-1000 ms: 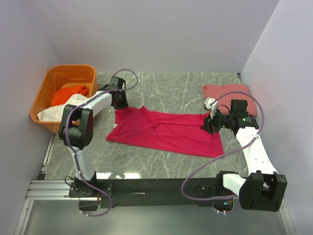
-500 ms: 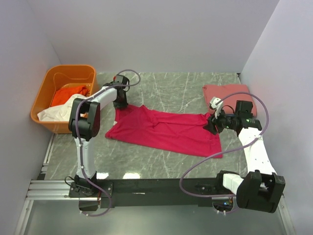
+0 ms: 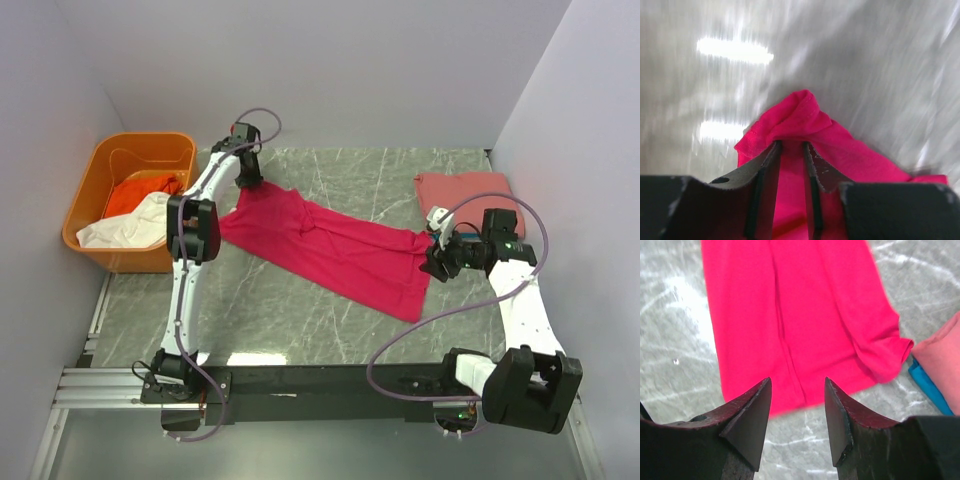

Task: Fold and stack the t-shirts
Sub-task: Fold the tshirt

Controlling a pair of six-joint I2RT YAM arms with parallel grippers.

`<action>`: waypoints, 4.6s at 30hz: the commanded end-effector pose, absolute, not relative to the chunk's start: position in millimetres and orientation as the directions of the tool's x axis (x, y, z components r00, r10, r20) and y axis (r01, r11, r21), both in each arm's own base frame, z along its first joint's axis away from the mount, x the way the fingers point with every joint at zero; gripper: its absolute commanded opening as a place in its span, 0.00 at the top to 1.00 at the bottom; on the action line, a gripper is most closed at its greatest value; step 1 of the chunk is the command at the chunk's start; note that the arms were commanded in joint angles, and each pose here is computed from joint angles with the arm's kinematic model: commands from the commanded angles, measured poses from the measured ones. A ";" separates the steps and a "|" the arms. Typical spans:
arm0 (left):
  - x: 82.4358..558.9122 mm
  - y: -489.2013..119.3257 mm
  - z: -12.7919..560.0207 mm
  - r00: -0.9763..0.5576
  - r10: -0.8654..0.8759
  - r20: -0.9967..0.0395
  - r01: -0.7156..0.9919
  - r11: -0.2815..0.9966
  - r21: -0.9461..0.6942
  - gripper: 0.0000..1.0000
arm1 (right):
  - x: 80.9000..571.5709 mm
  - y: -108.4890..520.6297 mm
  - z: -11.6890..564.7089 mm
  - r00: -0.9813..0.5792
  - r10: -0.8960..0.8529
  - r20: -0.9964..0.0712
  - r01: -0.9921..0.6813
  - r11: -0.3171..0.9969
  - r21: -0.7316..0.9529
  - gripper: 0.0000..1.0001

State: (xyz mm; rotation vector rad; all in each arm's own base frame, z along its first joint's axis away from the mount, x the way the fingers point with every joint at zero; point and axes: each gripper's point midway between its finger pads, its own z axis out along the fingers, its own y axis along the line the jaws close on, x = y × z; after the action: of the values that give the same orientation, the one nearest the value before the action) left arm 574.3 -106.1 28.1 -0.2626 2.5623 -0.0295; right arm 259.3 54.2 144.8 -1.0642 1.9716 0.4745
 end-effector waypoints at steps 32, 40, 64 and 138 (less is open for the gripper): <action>521.7 -109.7 359.2 -0.383 -0.414 -0.826 0.182 0.843 -0.506 0.37 | 201.7 142.9 0.2 -0.068 -0.944 -0.324 -0.970 0.138 -0.199 0.75; 395.4 -96.3 353.9 -0.358 -0.381 -0.853 0.204 0.859 -0.469 0.35 | 144.4 169.8 6.0 0.078 -0.940 -0.333 -0.995 -0.051 -0.090 1.00; 269.1 -111.4 215.9 -0.563 -0.497 -0.660 0.114 0.744 -0.658 0.30 | 283.5 193.8 164.6 -0.151 -0.597 -0.788 -0.871 0.458 -0.180 0.08; 234.3 -162.2 139.1 -0.780 -0.433 -0.452 0.100 0.627 -0.773 0.32 | 197.8 94.3 39.5 -0.516 -0.769 -0.377 -0.847 0.524 0.091 0.86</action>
State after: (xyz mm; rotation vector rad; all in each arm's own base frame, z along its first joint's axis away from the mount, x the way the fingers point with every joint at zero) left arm 234.4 -158.4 127.2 -0.3197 2.2657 -1.0806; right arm 192.4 91.9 29.9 -1.3632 2.5171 0.4084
